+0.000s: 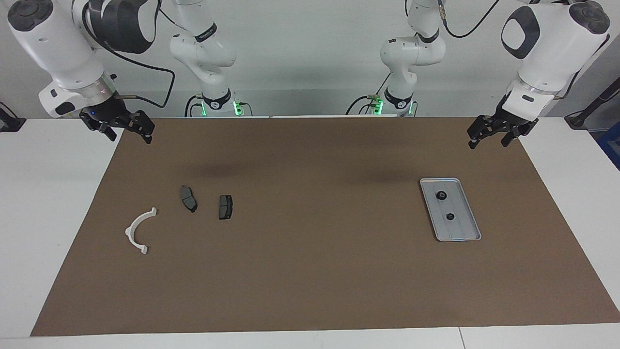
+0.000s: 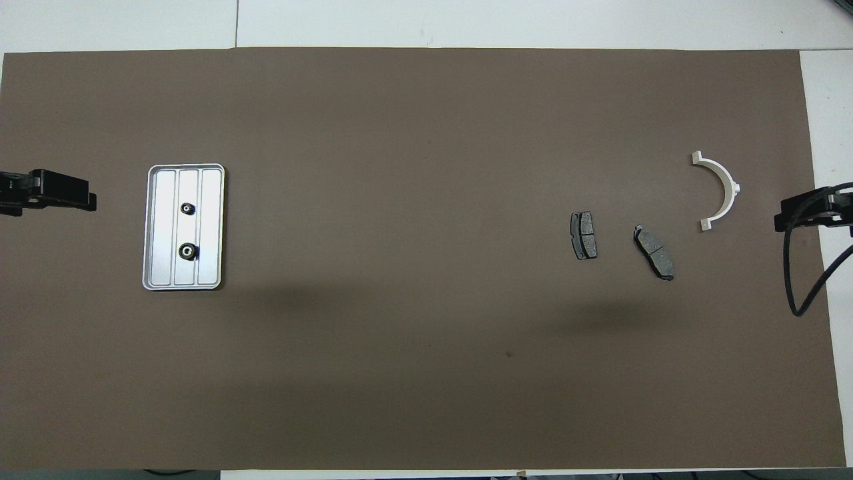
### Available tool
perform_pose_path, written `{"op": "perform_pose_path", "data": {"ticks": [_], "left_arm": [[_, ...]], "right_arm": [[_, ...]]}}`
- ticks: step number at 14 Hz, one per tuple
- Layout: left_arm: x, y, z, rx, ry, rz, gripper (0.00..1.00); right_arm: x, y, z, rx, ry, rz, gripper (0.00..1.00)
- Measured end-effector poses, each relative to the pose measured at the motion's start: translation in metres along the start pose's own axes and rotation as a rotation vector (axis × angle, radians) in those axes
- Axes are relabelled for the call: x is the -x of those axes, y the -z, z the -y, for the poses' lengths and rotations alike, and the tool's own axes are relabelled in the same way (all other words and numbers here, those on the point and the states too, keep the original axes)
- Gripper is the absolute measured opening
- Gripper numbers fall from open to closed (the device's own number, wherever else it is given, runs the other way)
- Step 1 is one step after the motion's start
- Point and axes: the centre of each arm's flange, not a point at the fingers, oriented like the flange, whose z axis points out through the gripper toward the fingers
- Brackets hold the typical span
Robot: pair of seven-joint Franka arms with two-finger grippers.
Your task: Pick bearing gear from pile to tray
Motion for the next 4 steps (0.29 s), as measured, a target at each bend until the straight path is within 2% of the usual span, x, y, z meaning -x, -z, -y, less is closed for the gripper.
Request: {"op": "perform_pose_path", "data": {"ticks": [4], "left_arm": [[0.0003, 0.0020, -0.0024, 0.000, -0.004, 0.001, 1.00]], "right_arm": [[0.0000, 0.0000, 0.0000, 0.000, 0.000, 0.000, 1.00]]}}
